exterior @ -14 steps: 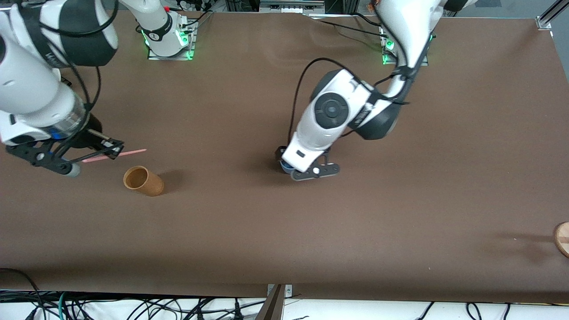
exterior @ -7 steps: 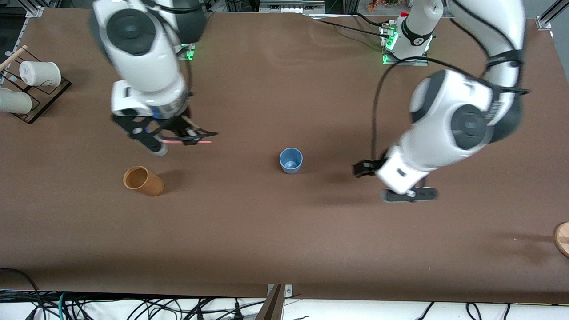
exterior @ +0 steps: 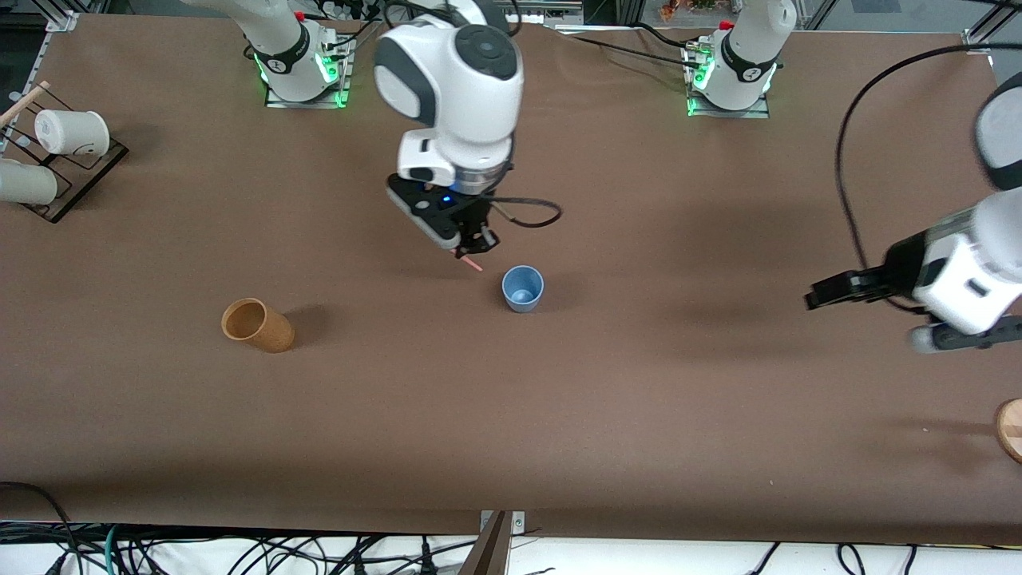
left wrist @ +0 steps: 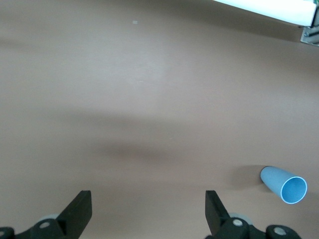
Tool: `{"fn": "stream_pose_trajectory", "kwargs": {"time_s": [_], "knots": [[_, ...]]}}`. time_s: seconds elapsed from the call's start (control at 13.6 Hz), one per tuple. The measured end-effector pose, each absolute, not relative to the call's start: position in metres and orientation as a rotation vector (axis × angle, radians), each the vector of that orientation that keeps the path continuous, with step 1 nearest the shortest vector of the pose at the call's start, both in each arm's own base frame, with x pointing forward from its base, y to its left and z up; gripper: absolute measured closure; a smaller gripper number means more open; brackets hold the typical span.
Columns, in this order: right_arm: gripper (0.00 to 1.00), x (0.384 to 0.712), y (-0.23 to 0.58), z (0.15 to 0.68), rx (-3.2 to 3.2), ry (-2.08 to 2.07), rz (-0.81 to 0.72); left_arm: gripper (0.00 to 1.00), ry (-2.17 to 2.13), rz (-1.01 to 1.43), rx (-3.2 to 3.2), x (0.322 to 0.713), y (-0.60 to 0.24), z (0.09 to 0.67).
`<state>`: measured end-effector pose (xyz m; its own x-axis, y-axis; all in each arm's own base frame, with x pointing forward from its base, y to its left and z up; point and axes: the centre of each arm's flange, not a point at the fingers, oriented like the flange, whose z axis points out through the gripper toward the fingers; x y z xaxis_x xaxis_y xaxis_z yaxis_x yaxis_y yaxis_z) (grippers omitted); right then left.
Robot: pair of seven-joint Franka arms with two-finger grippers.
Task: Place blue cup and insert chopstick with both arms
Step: 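Lower the pink chopstick into the blue cup with the right gripper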
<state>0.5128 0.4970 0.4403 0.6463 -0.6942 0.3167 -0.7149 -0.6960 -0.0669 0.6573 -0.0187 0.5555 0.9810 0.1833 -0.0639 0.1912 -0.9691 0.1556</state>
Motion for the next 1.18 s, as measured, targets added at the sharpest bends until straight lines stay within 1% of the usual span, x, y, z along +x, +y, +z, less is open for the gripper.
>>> {"fn": "stream_pose_trajectory", "kwargs": {"time_s": [0.15, 0.29, 0.66, 0.96, 1.03, 1.18], "knots": [[0.93, 0.51, 0.511, 0.434, 2.818, -1.219, 0.543, 0.0, 0.283, -0.096, 2.971, 0.641, 0.004, 0.575], [0.93, 0.511, 0.518, 0.432, 2.846, -1.243, 0.558, 0.0, 0.223, -0.113, 2.983, 0.631, 0.009, 0.583], [0.93, 0.509, 0.525, 0.419, 2.841, -1.247, 0.576, 0.0, 0.14, -0.161, 3.058, 0.609, -0.004, 0.579], [0.93, 0.505, 0.533, 0.391, 2.82, -1.186, 0.593, 0.0, 0.144, -0.166, 3.058, 0.602, -0.003, 0.58], [0.87, 0.504, 0.535, 0.385, 2.817, -1.175, 0.594, 0.0, 0.145, -0.165, 3.059, 0.6, -0.003, 0.581], [0.67, 0.503, 0.537, 0.382, 2.816, -1.166, 0.599, 0.0, 0.145, -0.168, 3.059, 0.6, -0.003, 0.58]]}}
